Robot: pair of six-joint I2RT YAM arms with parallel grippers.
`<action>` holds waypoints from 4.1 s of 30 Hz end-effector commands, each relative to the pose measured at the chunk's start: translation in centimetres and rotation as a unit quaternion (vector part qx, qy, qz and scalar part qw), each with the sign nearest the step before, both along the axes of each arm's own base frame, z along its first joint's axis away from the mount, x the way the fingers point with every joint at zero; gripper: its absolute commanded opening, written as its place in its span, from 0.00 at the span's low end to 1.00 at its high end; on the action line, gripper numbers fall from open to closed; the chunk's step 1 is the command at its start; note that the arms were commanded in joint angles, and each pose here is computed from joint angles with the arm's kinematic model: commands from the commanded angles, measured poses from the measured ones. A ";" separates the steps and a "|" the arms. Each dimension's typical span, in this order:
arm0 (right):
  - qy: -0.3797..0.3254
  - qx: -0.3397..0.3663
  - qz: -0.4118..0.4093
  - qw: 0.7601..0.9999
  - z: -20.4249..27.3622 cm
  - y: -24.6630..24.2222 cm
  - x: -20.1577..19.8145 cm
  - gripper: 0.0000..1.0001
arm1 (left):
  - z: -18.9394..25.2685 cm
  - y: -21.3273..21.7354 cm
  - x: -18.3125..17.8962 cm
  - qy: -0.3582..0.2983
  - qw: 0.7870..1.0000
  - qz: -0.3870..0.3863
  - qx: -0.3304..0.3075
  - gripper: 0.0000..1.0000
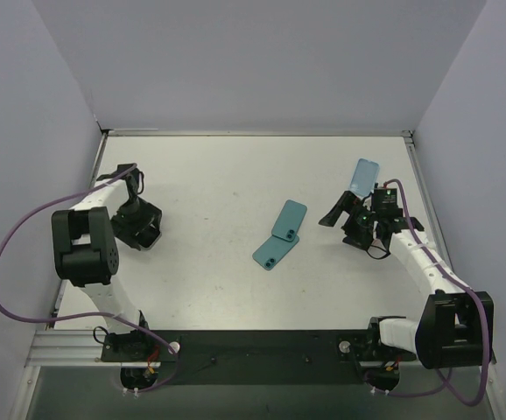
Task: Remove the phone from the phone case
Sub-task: Pick up the phone at the center of the board, then remove the phone case from the phone.
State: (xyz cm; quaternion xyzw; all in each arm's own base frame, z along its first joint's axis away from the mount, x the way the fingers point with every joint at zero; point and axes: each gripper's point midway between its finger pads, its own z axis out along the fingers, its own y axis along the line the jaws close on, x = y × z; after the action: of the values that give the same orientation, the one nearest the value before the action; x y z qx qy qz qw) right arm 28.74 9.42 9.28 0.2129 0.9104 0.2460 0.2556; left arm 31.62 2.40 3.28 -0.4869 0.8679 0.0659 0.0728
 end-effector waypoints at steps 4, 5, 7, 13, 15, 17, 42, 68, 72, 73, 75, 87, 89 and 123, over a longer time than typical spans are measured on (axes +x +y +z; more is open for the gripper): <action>-0.010 0.005 0.013 1.000 0.6 0.4 0.2 0.99 | -0.2 -1.0 2.3 -0.040 0.997 0.055 -0.027 0.97; -0.010 0.004 0.013 1.000 0.7 0.4 0.1 0.99 | -0.3 -1.0 2.4 -0.040 0.997 0.058 -0.028 0.97; -0.010 0.003 0.014 1.000 0.8 0.4 0.2 0.99 | -0.5 -1.0 2.7 -0.041 0.997 0.059 -0.028 0.98; -0.008 0.004 0.013 1.000 0.7 0.4 0.2 0.99 | -1.3 -0.2 2.5 -0.022 0.997 0.070 -0.006 0.97; -0.008 0.004 0.014 1.000 0.7 0.5 0.2 0.99 | -1.4 0.2 2.3 -0.020 0.997 0.074 0.004 0.97; -0.008 0.004 0.015 1.000 0.7 0.5 0.2 0.99 | -1.6 0.4 2.4 -0.021 0.997 0.077 0.005 0.97; -0.039 0.071 0.002 0.997 6.4 3.4 3.8 0.97 | 0.5 -13.0 0.7 -0.076 0.955 -0.268 -0.106 0.00; 0.044 0.192 0.170 0.966 2.5 26.8 6.5 0.81 | 9.8 -26.6 -2.8 -0.201 0.808 -0.480 -0.276 0.00; 0.054 0.184 0.182 0.965 2.0 28.2 6.1 0.62 | 10.4 -26.7 -3.2 -0.203 0.802 -0.485 -0.284 0.00; 0.061 0.178 0.184 0.965 1.3 28.4 5.8 0.58 | 10.6 -26.9 -3.3 -0.204 0.800 -0.486 -0.288 0.00; 0.062 0.178 0.191 0.963 1.3 28.9 5.5 0.44 | 11.2 -26.9 -3.3 -0.211 0.797 -0.486 -0.290 0.00; -0.011 0.214 0.195 0.957 6.5 25.1 6.1 0.00 | 16.3 -28.2 -3.7 -0.277 0.754 -0.493 -0.335 0.92; -0.028 0.227 0.191 0.955 7.7 23.7 6.8 0.00 | 18.3 -28.3 -4.0 -0.299 0.734 -0.500 -0.349 0.93; -0.168 0.420 0.256 0.854 19.7 22.0 1.4 0.00 | 24.7 -31.2 -3.3 -0.443 0.544 -0.391 -0.595 0.72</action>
State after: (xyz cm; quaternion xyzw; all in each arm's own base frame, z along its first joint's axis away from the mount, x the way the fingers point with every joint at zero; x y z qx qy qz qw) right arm 31.80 30.20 23.83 0.0834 0.7371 0.6445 0.1851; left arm 29.63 -26.63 26.57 -0.0477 0.6839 -0.7096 0.1628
